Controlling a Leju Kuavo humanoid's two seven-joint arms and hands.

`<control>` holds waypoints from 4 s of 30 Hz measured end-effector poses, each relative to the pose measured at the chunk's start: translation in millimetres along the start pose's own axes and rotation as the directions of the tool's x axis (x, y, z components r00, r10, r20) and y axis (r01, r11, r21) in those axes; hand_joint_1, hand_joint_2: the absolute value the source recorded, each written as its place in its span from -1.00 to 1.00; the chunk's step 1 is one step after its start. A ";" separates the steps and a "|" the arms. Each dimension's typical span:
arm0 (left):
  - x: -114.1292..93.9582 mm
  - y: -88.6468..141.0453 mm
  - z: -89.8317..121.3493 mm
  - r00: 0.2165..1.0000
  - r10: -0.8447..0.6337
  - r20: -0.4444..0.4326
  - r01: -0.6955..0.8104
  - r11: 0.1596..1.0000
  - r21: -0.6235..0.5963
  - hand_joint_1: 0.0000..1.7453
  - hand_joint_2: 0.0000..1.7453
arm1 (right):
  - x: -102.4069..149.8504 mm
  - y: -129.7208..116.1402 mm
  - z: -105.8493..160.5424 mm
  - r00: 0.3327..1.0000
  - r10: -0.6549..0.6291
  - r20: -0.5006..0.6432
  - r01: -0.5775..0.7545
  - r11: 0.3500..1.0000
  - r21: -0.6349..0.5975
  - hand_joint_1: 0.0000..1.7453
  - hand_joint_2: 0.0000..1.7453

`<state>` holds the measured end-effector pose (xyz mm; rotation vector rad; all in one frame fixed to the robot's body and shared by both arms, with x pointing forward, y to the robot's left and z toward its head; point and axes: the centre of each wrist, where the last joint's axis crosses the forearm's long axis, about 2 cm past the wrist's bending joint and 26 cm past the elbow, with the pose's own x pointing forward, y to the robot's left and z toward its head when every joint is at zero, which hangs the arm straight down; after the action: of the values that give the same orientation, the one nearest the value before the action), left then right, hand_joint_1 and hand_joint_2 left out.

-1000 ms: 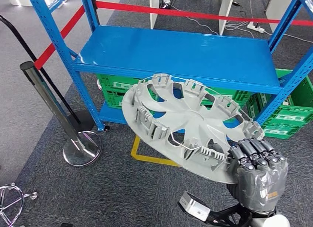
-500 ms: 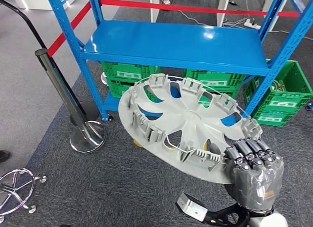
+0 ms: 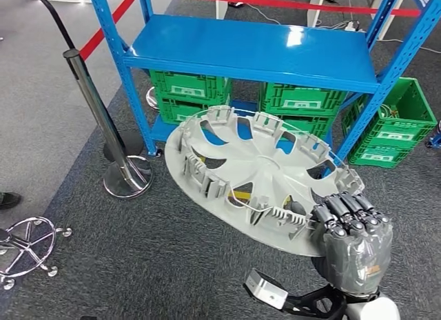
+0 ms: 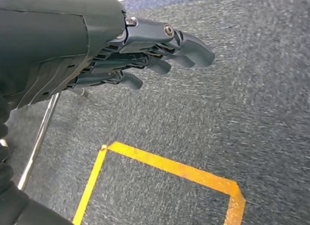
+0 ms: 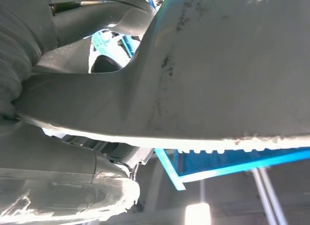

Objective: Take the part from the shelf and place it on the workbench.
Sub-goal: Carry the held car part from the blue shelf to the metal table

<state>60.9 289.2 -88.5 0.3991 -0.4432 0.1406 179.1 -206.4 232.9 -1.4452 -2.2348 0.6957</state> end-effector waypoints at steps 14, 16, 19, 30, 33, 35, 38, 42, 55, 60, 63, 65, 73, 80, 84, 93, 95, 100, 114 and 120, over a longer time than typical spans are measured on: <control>-1.4 1.0 0.1 1.000 0.009 -0.006 -0.009 1.000 0.006 -1.00 1.00 | 1.9 5.3 -1.7 1.000 -0.008 0.002 0.008 1.000 0.011 1.00 1.00; -2.3 1.6 0.1 1.000 0.011 -0.008 -0.011 1.000 0.009 -1.00 1.00 | 1.9 5.8 -2.1 1.000 -0.008 0.003 0.008 1.000 0.012 1.00 1.00; -2.5 1.7 0.2 1.000 0.012 -0.009 -0.012 1.000 0.010 -1.00 1.00 | 1.9 6.6 -1.9 1.000 -0.009 0.003 0.009 1.000 0.014 1.00 1.00; -1.6 3.7 -0.9 1.000 0.020 0.007 -0.020 1.000 0.014 -1.00 1.00 | 2.0 7.4 -2.1 1.000 -0.011 0.000 0.011 1.000 0.013 1.00 1.00; -1.8 2.9 -0.6 1.000 0.027 0.014 -0.027 1.000 0.007 -1.00 1.00 | 2.2 7.8 -1.7 1.000 -0.013 -0.002 0.013 1.000 0.015 1.00 1.00; -2.1 2.7 -0.4 0.999 0.029 0.014 -0.029 1.000 0.004 -1.00 1.00 | 2.4 8.2 -1.1 1.000 -0.014 -0.001 0.014 1.000 0.018 1.00 1.00; -2.1 2.5 -0.4 0.999 0.030 0.015 -0.030 1.000 0.003 -1.00 1.00 | 2.3 8.5 -1.2 1.000 -0.013 -0.001 0.013 1.000 0.019 1.00 1.00; -1.9 3.2 -0.8 0.999 0.030 0.016 -0.030 1.000 0.004 -1.00 1.00 | 2.5 8.7 -1.3 1.000 -0.014 0.000 0.014 1.000 0.017 1.00 1.00; -2.1 5.0 -1.7 0.998 0.053 0.042 -0.053 0.999 -0.010 -1.00 1.00 | 2.5 8.7 -1.2 1.000 -0.018 -0.004 0.018 1.000 0.017 1.00 1.00; -4.3 5.2 -1.9 0.996 0.069 0.061 -0.067 0.997 -0.038 -1.00 1.00 | 2.5 8.7 -1.2 1.000 -0.023 -0.005 0.023 1.000 0.015 1.00 1.00; -4.8 5.4 -2.7 0.995 0.067 0.078 -0.063 0.997 -0.050 -1.00 1.00 | 2.4 8.6 -1.1 1.000 -0.025 -0.005 0.025 1.000 0.013 1.00 1.00; -5.4 4.6 -2.8 0.995 0.064 0.083 -0.059 0.997 -0.057 -1.00 1.00 | 2.4 8.6 -1.1 1.000 -0.025 -0.006 0.025 1.000 0.013 1.00 1.00; -6.5 7.6 -5.4 0.995 0.050 0.084 -0.045 0.997 -0.062 -1.00 1.00 | 2.3 8.7 -1.1 1.000 -0.025 -0.005 0.025 1.000 0.015 1.00 1.00; -6.5 7.3 -5.6 0.996 0.041 0.074 -0.037 0.997 -0.064 -1.00 1.00 | 2.2 9.0 -0.9 1.000 -0.027 -0.002 0.027 0.999 0.020 1.00 1.00; -7.1 6.5 -5.2 0.997 0.041 0.068 -0.036 0.997 -0.067 -1.00 1.00 | 2.0 9.3 -1.2 1.000 -0.026 0.000 0.026 0.999 0.020 1.00 1.00; -8.0 9.0 -5.9 0.997 0.036 0.066 -0.032 0.997 -0.063 -1.00 1.00 | 1.8 9.4 -0.6 1.000 -0.025 -0.002 0.025 0.999 0.022 1.00 1.00; -8.2 9.1 -5.9 0.997 0.036 0.065 -0.032 0.998 -0.063 -1.00 1.00 | 1.7 9.4 -0.5 1.000 -0.025 -0.002 0.025 0.999 0.023 1.00 1.00; -8.3 9.0 -5.8 0.997 0.034 0.063 -0.031 0.998 -0.056 -1.00 1.00 | 1.6 9.5 -0.5 1.000 -0.024 -0.002 0.025 0.999 0.025 1.00 1.00; -7.2 6.0 -4.8 0.999 0.033 0.036 -0.031 0.998 -0.053 -1.00 1.00 | 1.5 10.3 -1.4 1.000 0.015 0.025 -0.015 0.999 0.028 1.00 1.00; -7.0 4.8 -4.4 0.999 0.028 0.028 -0.026 0.998 -0.058 -1.00 1.00 | 0.6 10.7 -2.6 0.999 0.017 0.037 -0.018 1.000 0.025 1.00 1.00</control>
<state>55.3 295.0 -93.6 0.3393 -0.4805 0.1481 188.1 -201.6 228.6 -1.4529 -2.2351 0.7594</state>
